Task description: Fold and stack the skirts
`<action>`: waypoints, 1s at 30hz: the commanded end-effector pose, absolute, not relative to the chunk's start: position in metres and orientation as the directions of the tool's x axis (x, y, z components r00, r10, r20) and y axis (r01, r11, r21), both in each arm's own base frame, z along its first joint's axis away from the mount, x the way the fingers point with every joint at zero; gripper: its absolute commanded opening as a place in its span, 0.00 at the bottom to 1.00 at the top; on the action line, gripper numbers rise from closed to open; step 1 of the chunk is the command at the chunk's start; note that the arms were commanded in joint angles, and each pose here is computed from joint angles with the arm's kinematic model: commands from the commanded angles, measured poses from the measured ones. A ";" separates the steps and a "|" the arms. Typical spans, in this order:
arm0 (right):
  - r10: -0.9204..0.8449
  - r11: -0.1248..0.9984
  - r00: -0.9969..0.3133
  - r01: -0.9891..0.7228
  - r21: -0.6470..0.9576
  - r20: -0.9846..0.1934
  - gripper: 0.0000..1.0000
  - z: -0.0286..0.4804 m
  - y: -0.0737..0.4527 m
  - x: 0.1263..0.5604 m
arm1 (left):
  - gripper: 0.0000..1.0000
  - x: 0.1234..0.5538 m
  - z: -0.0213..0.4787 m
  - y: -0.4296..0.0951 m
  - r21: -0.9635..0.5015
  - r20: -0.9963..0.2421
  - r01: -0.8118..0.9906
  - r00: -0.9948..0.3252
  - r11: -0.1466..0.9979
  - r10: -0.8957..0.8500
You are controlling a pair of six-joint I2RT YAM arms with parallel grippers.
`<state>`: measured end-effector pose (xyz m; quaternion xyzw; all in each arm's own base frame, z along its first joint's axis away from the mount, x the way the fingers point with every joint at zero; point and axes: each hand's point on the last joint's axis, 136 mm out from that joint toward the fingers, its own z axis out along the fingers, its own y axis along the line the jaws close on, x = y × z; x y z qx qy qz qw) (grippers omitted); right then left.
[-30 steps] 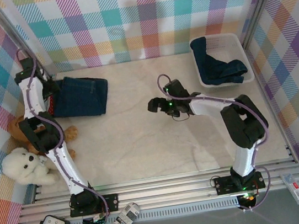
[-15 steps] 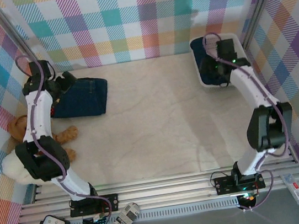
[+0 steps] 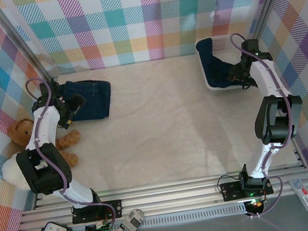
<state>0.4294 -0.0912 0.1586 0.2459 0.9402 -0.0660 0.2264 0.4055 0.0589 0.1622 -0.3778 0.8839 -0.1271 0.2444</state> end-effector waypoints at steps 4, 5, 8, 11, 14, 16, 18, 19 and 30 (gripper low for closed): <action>0.490 0.857 -0.760 0.509 0.078 -0.427 0.91 0.149 -0.080 0.435 | 1.00 0.410 0.190 0.058 -0.460 -0.422 -0.523 -0.582 0.718 -0.695; 0.491 0.859 -0.757 0.504 0.094 -0.431 0.81 0.150 -0.078 0.439 | 1.00 0.409 0.191 0.058 -0.460 -0.424 -0.521 -0.583 0.719 -0.693; 0.490 0.863 -0.744 0.488 0.131 -0.455 0.54 0.162 -0.073 0.444 | 1.00 0.407 0.190 0.057 -0.456 -0.415 -0.526 -0.588 0.718 -0.694; 0.470 0.872 -0.721 0.470 0.140 -0.509 0.31 0.181 -0.074 0.444 | 1.00 0.407 0.189 0.052 -0.472 -0.396 -0.516 -0.599 0.714 -0.695; 0.431 0.893 -0.708 0.424 0.152 -0.559 0.14 0.204 -0.072 0.445 | 1.00 0.409 0.186 0.048 -0.494 -0.377 -0.507 -0.607 0.706 -0.699; 0.405 0.911 -0.699 0.361 0.199 -0.590 0.05 0.222 -0.061 0.449 | 1.00 0.412 0.184 0.044 -0.507 -0.365 -0.498 -0.615 0.703 -0.699; 0.383 0.924 -0.676 0.287 0.255 -0.629 0.00 0.246 -0.047 0.454 | 1.00 0.413 0.184 0.041 -0.518 -0.354 -0.493 -0.620 0.698 -0.701; 0.374 0.927 -0.663 0.258 0.272 -0.649 0.00 0.258 -0.041 0.456 | 1.00 0.414 0.185 0.040 -0.526 -0.352 -0.487 -0.621 0.697 -0.700; 0.272 0.909 -0.356 -0.211 0.360 -0.894 0.00 0.467 0.076 0.474 | 1.00 0.420 0.196 0.021 -0.459 -0.417 -0.437 -0.662 0.773 -0.623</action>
